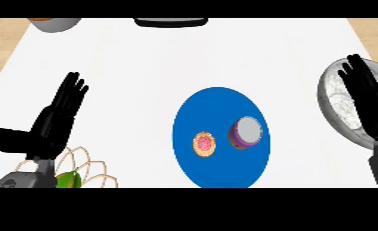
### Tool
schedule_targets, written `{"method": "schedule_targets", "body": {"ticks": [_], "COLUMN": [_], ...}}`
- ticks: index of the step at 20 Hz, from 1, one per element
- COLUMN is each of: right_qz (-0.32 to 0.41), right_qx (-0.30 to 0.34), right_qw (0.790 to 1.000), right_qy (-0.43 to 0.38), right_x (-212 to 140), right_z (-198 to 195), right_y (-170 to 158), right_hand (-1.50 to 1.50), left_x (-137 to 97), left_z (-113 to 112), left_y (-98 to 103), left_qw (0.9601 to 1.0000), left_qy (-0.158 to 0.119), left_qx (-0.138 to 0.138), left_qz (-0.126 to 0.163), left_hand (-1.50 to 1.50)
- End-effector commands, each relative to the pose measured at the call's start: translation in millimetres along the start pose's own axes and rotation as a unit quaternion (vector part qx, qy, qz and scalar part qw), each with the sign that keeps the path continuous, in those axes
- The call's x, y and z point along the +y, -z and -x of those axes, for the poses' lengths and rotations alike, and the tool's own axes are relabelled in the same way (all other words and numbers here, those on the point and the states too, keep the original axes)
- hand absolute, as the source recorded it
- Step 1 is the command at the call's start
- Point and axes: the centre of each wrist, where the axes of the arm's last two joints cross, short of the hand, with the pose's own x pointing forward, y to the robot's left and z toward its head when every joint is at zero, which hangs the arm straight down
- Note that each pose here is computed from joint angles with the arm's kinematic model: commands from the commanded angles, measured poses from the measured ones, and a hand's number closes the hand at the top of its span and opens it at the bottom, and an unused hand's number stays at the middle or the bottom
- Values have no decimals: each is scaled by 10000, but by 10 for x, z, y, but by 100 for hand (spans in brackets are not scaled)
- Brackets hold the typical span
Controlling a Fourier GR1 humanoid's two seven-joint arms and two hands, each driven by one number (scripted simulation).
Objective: Pick the can from the plate and place it in the bowl
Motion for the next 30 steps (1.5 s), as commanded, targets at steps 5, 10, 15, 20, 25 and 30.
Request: {"method": "schedule_targets", "body": {"ticks": [5,10,15,20,25,30], "right_qz": [2446,3488,3438,2780,1635,598], "right_qx": [-333,684,461,1389,2899,3926], "right_qw": [9690,9327,9233,9115,8789,8579], "right_qy": [5,-611,-1650,-2696,-3417,-3260], "right_x": [490,875,1387,1280,1177,1501], "right_z": [-73,412,451,533,476,9], "right_y": [-196,-591,-766,-787,-775,-605], "right_hand": [150,-150,-150,-150,-150,-150], "left_x": [-309,-582,-769,-860,-877,-938], "left_z": [-127,-129,-186,-243,-232,-284], "left_y": [111,49,129,119,130,138], "left_qw": [9943,9876,9846,9816,9812,9804], "left_qy": [631,558,525,669,647,648], "left_qx": [-113,4,98,-66,17,-16], "left_qz": [847,1470,1666,1788,1819,1858], "left_hand": [0,0,0,0,0,0]}}
